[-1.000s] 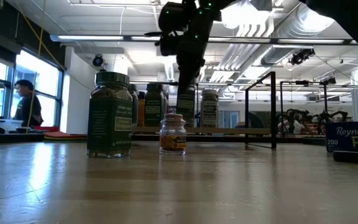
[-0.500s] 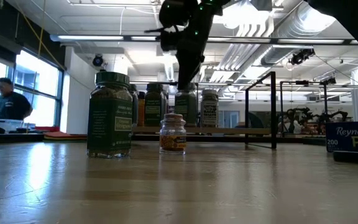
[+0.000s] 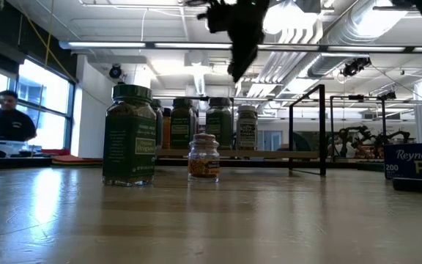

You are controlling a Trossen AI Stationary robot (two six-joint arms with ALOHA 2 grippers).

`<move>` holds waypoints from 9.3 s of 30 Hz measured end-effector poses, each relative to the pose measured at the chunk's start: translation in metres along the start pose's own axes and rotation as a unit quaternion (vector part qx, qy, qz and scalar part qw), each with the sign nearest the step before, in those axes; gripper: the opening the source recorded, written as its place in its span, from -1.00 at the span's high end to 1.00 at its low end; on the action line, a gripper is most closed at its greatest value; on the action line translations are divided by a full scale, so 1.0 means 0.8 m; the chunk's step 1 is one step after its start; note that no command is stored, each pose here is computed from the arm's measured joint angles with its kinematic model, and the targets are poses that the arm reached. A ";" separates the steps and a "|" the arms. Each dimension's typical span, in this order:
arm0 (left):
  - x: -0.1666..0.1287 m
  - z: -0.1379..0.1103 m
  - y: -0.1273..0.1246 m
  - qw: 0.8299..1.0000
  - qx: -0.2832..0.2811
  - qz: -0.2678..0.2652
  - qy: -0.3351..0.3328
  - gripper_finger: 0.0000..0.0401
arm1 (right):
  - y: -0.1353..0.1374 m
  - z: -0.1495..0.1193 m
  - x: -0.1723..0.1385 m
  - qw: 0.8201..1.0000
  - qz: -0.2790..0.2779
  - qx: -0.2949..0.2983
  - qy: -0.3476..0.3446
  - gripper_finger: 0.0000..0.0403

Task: Shelf spices
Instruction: Put the green seasoning bottle on the shelf aligned with the white seasoning bottle

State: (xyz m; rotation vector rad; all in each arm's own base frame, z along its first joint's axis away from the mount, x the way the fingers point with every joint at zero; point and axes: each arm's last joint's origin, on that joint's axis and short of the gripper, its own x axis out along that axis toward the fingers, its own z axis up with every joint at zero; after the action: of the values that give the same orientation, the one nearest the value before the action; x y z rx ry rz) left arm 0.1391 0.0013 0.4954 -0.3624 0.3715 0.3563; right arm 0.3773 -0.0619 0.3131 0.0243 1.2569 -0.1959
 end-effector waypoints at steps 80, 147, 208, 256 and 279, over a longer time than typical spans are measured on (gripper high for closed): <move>0.007 0.002 -0.003 1.000 -0.007 0.007 -0.003 -0.28 | -0.001 -0.041 0.107 0.969 -0.030 0.182 -0.164 0.70; 0.334 -0.248 -0.150 0.789 -0.281 0.322 0.442 -0.57 | 0.021 -0.222 -0.176 0.961 0.018 0.076 -0.267 0.10; 0.414 -0.014 -0.015 0.949 -0.024 0.034 0.313 0.06 | 0.009 -0.279 -0.205 0.957 0.020 0.101 -0.272 0.10; 0.509 -0.071 0.026 0.869 0.341 0.074 0.350 -0.13 | 0.011 -0.273 -0.196 0.952 0.032 0.185 -0.242 0.10; 0.505 -0.064 0.023 0.896 0.274 0.067 0.342 -0.23 | 0.011 -0.273 -0.196 0.952 0.032 0.185 -0.242 0.10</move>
State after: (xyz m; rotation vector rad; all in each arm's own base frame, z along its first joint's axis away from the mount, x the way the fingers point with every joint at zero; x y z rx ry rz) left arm 0.4691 0.1051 0.2801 0.1118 1.1665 0.2330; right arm 0.1270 -0.0053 0.3928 0.3227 0.7144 -0.3559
